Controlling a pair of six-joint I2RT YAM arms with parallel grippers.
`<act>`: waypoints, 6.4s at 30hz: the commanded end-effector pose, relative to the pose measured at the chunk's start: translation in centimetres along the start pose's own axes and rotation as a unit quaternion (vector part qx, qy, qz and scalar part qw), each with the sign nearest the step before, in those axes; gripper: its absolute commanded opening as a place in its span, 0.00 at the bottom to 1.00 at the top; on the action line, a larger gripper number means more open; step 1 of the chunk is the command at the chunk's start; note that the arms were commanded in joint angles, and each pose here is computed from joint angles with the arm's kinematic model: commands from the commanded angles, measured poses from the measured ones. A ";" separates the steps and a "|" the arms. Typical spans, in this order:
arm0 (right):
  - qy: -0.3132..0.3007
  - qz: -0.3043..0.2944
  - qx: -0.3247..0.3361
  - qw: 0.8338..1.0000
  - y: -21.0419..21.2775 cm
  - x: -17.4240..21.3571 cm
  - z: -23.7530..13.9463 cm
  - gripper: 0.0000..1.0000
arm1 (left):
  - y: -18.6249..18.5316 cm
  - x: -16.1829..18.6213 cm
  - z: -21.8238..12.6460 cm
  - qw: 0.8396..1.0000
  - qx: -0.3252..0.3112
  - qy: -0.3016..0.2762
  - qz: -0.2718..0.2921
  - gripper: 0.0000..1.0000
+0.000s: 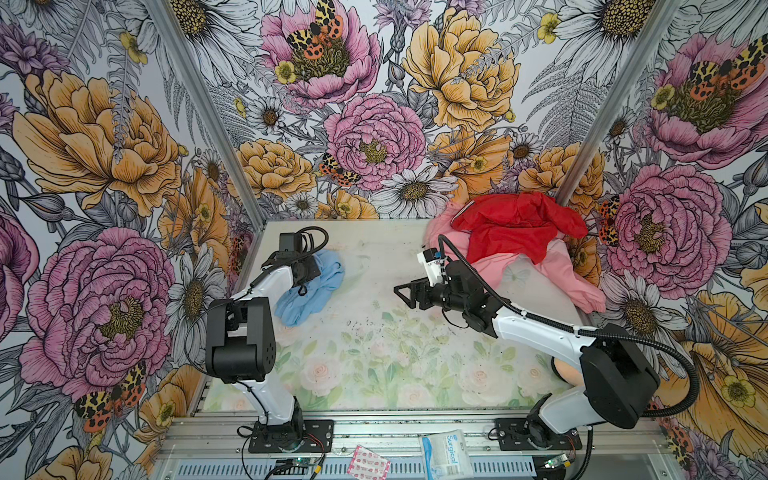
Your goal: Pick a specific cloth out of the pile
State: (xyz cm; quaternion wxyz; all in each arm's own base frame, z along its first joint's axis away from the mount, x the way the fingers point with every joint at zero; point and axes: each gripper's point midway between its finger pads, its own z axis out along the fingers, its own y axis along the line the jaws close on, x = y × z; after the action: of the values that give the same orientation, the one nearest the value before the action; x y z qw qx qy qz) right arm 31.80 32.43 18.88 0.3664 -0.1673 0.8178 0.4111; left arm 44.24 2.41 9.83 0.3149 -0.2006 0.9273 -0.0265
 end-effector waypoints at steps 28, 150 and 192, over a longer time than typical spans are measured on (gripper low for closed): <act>0.014 0.015 -0.015 1.000 0.3 2.0 0.2 0.79 | -3.7 2.9 3.5 0.964 -0.109 0.076 0.232 0.99; -0.195 -0.053 0.352 0.914 -14.4 -4.5 -22.0 0.86 | 2.4 -1.3 -14.6 0.924 -0.096 -0.364 0.063 0.99; -0.273 -0.157 0.521 0.793 -27.0 -0.1 -22.2 1.00 | 1.6 1.1 -5.6 0.916 -0.004 -0.387 0.107 0.99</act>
State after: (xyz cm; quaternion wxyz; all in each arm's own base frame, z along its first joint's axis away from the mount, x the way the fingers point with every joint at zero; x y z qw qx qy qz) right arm 35.40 -2.57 9.82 0.6277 0.0603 0.7660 -0.1247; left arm 39.31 3.12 13.30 0.6497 -0.1023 0.7464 0.1010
